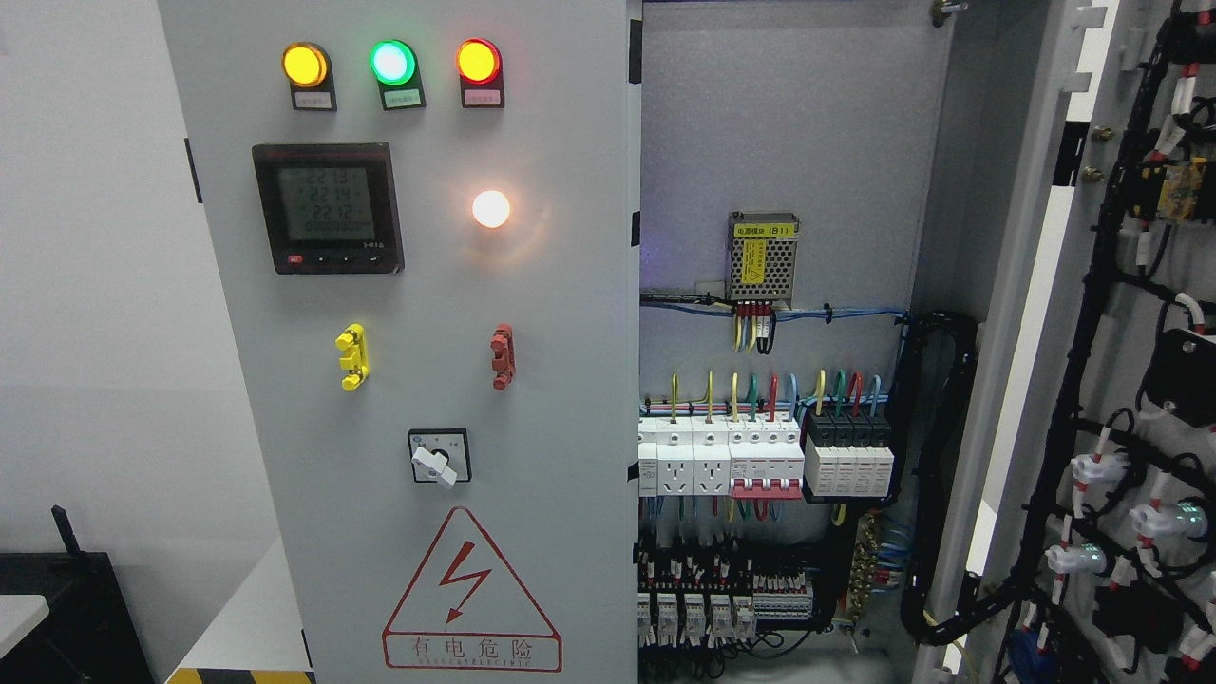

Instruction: Open door with both hands

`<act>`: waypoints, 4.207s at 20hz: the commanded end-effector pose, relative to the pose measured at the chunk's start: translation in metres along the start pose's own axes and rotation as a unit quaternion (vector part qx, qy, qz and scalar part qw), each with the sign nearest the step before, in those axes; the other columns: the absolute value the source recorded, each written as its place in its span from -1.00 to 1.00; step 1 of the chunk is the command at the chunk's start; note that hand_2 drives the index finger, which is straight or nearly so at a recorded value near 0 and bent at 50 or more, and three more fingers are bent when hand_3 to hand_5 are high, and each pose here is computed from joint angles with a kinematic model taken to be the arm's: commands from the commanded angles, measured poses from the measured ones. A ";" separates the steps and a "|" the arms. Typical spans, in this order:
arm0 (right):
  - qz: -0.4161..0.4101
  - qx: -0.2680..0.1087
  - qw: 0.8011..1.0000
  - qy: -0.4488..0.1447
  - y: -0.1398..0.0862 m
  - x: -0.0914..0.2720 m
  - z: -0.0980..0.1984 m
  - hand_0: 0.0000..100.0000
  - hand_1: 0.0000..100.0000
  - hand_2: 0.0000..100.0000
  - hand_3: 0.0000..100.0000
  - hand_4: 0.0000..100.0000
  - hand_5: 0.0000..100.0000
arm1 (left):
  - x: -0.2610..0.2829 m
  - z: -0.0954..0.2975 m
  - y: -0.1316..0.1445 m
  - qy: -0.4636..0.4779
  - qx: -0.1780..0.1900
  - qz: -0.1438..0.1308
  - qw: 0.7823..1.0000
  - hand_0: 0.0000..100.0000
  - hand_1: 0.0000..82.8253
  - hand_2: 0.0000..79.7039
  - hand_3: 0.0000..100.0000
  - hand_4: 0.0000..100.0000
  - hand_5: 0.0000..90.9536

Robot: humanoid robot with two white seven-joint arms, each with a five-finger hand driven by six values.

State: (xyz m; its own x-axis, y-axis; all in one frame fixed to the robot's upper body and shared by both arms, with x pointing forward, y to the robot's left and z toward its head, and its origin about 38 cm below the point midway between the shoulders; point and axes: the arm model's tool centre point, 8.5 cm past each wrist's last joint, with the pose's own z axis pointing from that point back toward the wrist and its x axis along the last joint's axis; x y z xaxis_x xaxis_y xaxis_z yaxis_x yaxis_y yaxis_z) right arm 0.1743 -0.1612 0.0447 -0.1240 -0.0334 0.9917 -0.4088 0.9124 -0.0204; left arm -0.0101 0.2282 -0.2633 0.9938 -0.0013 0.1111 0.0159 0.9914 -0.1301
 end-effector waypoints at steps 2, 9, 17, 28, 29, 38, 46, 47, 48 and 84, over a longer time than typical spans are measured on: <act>0.020 0.008 0.998 -0.067 -0.011 0.028 -0.058 -0.79 -1.00 -1.00 -1.00 -1.00 -1.00 | 0.000 0.000 0.000 0.000 0.000 0.000 1.000 -1.00 -1.00 -1.00 -1.00 -0.94 -1.00; 0.009 -0.011 0.998 -0.056 -0.035 0.039 -0.097 -0.79 -1.00 -1.00 -1.00 -1.00 -1.00 | 0.000 0.000 0.000 0.000 0.000 0.000 1.000 -1.00 -1.00 -1.00 -1.00 -0.94 -1.00; -0.031 -0.010 0.998 -0.046 -0.054 0.064 -0.146 -0.79 -1.00 -1.00 -1.00 -1.00 -1.00 | 0.000 0.000 0.000 0.000 0.000 0.000 1.000 -1.00 -1.00 -1.00 -1.00 -0.94 -1.00; -0.042 -0.006 0.999 -0.031 -0.048 0.084 -0.202 -0.79 -1.00 -1.00 -1.00 -1.00 -1.00 | 0.000 0.000 0.000 0.000 0.000 0.000 1.000 -1.00 -1.00 -1.00 -1.00 -0.94 -1.00; -0.040 -0.006 0.999 -0.030 -0.049 0.086 -0.205 -0.79 -1.00 -1.00 -1.00 -1.00 -1.00 | 0.000 0.000 0.000 0.000 0.000 0.000 1.000 -1.00 -1.00 -1.00 -1.00 -0.94 -1.00; -0.039 -0.017 0.999 -0.020 -0.058 0.097 -0.237 -0.79 -1.00 -1.00 -1.00 -1.00 -1.00 | 0.000 0.000 0.000 0.000 0.000 0.000 1.000 -1.00 -1.00 -1.00 -1.00 -0.94 -1.00; -0.029 -0.021 0.999 -0.003 -0.070 0.092 -0.258 -0.79 -1.00 -1.00 -1.00 -1.00 -1.00 | 0.000 0.000 0.000 0.000 0.000 0.000 1.000 -1.00 -1.00 -1.00 -1.00 -0.94 -1.00; -0.035 -0.019 0.999 -0.002 -0.070 0.092 -0.261 -0.79 -1.00 -1.00 -1.00 -1.00 -1.00 | 0.000 0.000 0.000 0.000 0.000 0.000 1.000 -1.00 -1.00 -1.00 -1.00 -0.94 -1.00; -0.050 -0.015 0.999 0.001 -0.071 0.091 -0.263 -0.79 -1.00 -1.00 -1.00 -1.00 -1.00 | 0.000 0.000 0.000 0.000 0.000 0.000 1.000 -1.00 -1.00 -1.00 -1.00 -0.94 -1.00; -0.059 0.025 0.998 0.017 -0.064 0.103 -0.301 -0.79 -1.00 -1.00 -1.00 -1.00 -1.00 | 0.000 0.000 0.000 0.000 0.000 0.000 1.000 -1.00 -1.00 -1.00 -1.00 -0.94 -1.00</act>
State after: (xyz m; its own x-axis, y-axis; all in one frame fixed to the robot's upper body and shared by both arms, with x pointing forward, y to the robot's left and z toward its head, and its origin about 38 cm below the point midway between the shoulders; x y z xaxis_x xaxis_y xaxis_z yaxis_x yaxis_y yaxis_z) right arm 0.4591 -0.1059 0.1871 -0.0442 -0.1397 0.9892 -0.4469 0.8883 0.1055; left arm -0.0098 0.2281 -0.2633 0.9938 -0.0018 0.1116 0.0164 0.9913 -0.1309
